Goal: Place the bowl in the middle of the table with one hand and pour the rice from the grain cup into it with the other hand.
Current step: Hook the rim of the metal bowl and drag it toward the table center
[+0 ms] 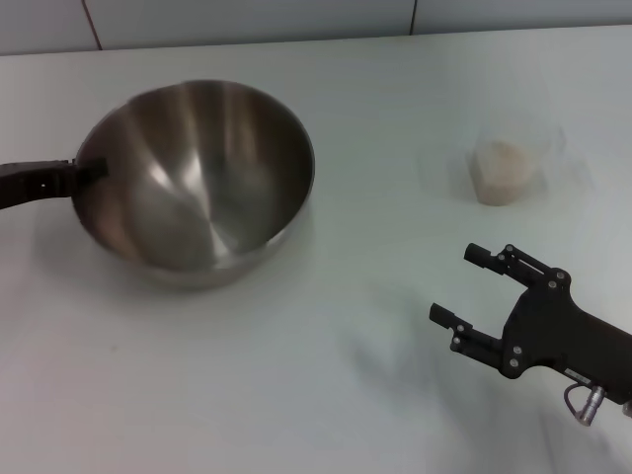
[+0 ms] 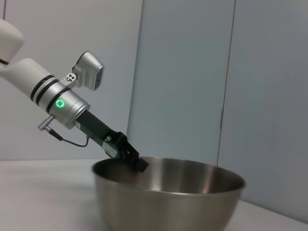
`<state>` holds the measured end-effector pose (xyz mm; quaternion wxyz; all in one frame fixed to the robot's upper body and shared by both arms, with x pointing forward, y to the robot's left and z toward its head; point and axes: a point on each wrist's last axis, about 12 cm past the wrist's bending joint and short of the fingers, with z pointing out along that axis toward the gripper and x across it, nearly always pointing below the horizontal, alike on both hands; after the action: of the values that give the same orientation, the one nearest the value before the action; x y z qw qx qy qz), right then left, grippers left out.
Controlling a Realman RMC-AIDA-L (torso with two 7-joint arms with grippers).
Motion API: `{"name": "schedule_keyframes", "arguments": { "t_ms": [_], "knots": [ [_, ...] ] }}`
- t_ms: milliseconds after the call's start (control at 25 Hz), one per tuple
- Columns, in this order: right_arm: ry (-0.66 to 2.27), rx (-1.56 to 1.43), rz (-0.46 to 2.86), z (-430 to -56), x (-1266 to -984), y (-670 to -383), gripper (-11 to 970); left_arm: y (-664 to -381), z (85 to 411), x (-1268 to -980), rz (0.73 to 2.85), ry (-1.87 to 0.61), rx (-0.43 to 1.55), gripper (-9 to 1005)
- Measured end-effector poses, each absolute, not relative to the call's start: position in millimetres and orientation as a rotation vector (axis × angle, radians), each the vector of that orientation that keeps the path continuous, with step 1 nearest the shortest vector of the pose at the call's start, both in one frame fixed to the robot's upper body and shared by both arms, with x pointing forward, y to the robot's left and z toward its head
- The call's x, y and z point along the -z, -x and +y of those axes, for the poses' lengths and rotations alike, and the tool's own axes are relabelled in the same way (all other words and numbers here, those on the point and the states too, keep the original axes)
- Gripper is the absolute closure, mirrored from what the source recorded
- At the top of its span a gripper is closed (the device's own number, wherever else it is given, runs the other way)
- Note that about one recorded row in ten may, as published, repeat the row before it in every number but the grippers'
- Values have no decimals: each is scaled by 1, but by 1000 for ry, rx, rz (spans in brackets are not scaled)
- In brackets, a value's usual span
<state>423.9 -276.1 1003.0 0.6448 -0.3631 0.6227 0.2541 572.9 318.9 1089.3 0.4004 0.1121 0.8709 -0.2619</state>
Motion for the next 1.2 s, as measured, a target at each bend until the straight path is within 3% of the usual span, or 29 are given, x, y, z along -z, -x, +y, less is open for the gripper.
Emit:
{"name": "schedule_keyframes", "arguments": {
  "t_ms": [360,1200],
  "knots": [
    [826,-574,1417,-277,-1003,-424,266,-574,313,-1091,2206,-326,661,950],
    [830,-578,1413,-276,-1005,-428,273,-584,302,-1105,2185,-356,671,955]
  ]
}}
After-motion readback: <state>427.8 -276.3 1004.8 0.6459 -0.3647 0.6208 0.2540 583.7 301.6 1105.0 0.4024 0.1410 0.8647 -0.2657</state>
